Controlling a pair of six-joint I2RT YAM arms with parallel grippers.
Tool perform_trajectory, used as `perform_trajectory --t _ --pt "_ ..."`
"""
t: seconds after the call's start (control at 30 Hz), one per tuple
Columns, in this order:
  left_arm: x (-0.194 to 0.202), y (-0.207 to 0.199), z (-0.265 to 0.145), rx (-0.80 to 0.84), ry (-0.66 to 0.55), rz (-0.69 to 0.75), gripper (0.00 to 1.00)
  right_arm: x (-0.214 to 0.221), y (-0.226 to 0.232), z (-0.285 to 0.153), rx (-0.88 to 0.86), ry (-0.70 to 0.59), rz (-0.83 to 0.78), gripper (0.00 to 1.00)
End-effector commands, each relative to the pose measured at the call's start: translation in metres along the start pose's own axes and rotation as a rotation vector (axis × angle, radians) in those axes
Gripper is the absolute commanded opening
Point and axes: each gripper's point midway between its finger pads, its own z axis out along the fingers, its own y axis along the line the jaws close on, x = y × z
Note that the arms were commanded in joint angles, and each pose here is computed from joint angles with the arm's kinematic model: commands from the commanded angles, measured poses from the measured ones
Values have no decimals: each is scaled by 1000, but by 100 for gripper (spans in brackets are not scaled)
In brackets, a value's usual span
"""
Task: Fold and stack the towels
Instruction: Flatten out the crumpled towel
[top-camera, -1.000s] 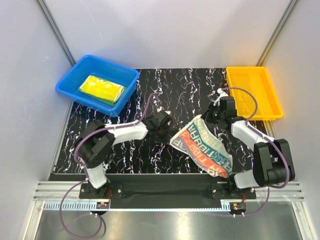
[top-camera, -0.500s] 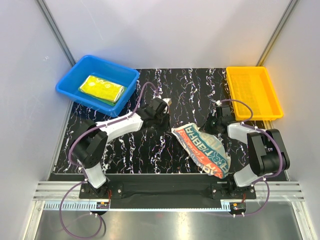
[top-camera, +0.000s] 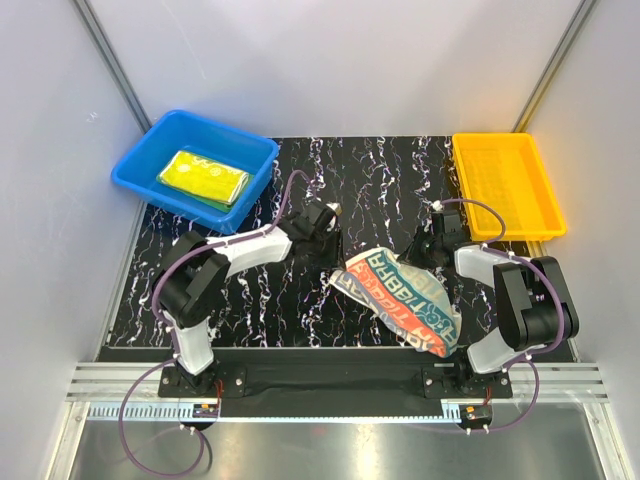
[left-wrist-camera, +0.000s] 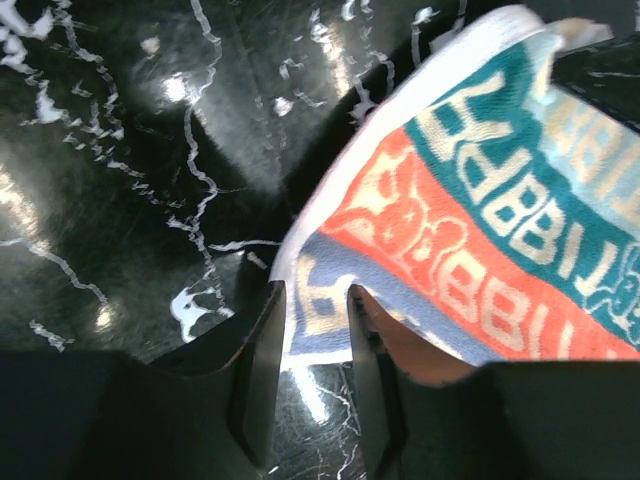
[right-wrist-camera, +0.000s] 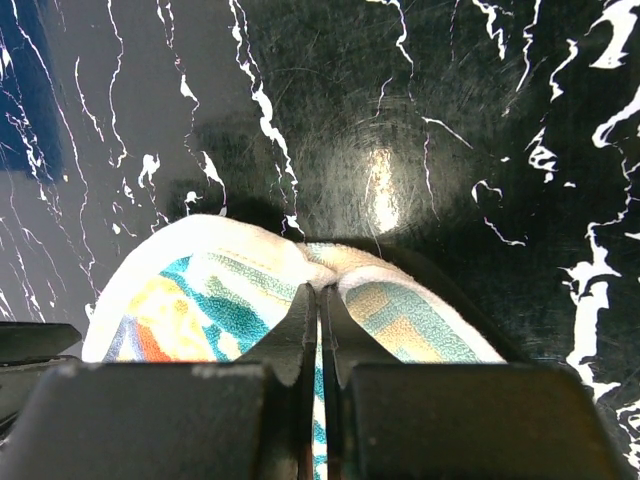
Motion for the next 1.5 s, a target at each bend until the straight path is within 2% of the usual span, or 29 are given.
perform_trajectory --t 0.0,0.07,0.13,0.27,0.5,0.8,0.93,0.97,1.03,1.07,1.1,1.13,1.2,1.23,1.27,1.3,1.33,1.47 --pt "-5 13 -7 -67 -44 -6 38 -13 15 1 -47 -27 -25 0" --pt "-2 21 -12 -104 -57 0 47 -12 16 1 -49 -26 -24 0" --pt "-5 22 -20 -106 -84 10 49 -13 16 1 -52 -27 -27 0" --pt "4 18 -20 -70 -64 27 52 -12 15 2 -49 -26 -29 0" --pt "23 7 -4 20 -12 -5 50 -11 14 3 -43 -19 -31 0" --pt "42 10 6 5 35 5 45 -16 15 5 -45 -27 -34 0" --pt "34 12 7 -25 29 25 31 -18 13 4 -31 -32 -45 0" --pt "31 11 6 -30 24 34 12 -18 13 3 -24 -30 -49 0" --pt "17 8 0 -57 -1 76 0 -30 16 -1 -18 -64 -71 0" --pt "10 7 -5 -68 -12 99 0 -29 16 -8 0 -53 -76 0" --pt "6 13 -12 -117 -7 151 0 -39 16 -14 26 -83 -90 0" --pt "-17 -1 -24 -112 -58 188 0 -56 26 -23 20 -124 -104 0" --pt "-36 2 -48 -190 -91 276 0 -79 38 -52 31 -205 -140 0" --pt "-63 -18 -71 -172 -168 311 0 -101 54 -69 13 -265 -162 0" --pt "-76 -21 -86 -201 -209 337 0 -110 65 -91 0 -305 -189 0" --pt "-80 -20 -102 -230 -208 375 0 -117 79 -105 -44 -324 -262 0" --pt "-98 -39 -127 -207 -271 402 0 -133 97 -127 -79 -376 -303 0" --pt "-112 -86 -221 -88 -446 542 0 -141 117 -216 -73 -490 -386 0"
